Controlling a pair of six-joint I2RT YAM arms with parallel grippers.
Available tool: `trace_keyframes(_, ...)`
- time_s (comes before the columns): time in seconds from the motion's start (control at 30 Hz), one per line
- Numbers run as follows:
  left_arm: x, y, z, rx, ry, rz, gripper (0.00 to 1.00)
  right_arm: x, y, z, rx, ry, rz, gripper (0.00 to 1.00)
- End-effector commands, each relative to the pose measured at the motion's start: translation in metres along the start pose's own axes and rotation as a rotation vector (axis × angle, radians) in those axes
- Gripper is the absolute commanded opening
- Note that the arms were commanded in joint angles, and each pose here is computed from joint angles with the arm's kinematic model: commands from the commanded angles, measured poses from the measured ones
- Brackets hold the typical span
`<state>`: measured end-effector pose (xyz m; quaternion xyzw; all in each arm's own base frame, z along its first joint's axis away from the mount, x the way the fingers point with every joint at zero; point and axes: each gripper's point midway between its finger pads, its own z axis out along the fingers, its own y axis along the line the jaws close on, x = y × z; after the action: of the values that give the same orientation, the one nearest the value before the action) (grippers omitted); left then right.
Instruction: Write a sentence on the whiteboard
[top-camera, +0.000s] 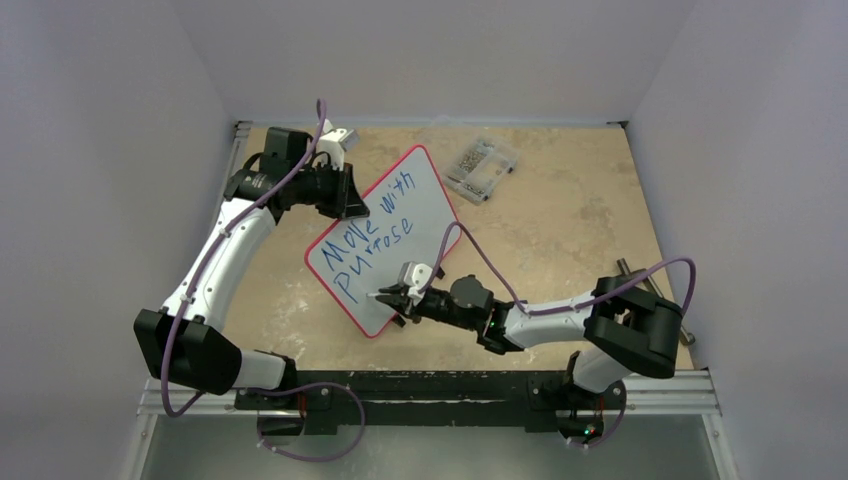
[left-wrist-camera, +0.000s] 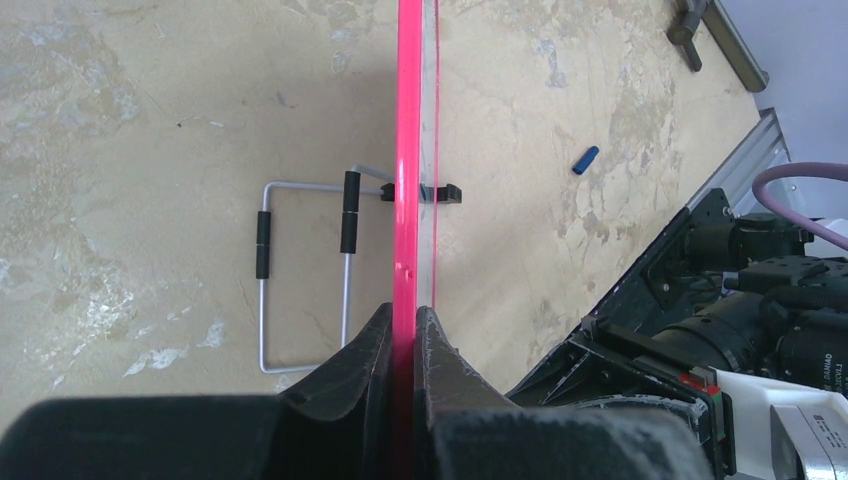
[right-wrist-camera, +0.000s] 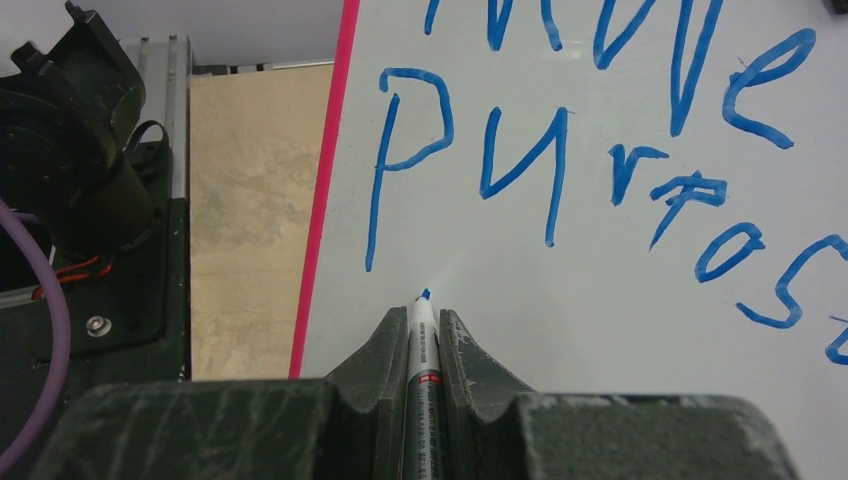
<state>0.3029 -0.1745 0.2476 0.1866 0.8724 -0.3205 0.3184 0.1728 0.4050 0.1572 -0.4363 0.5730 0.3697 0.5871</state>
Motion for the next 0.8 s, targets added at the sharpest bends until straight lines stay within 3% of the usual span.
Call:
trace_keyframes(0.0,-0.02,-0.001,-0.01,-0.032,-0.085,0.059,0.0,0.005,-0.002,-0.003,0.021,0.004,-0.007,0.0)
trace_keyframes(0.4,-0.02,-0.002,-0.011,-0.031,-0.088,0.061,0.0,0.044,0.008,-0.021,-0.012,0.108,0.022,0.0)
trace_keyframes(0.77,-0.02,-0.002,-0.012,-0.032,-0.089,0.062,0.0,0.024,0.001,-0.003,-0.001,0.086,-0.019,0.0)
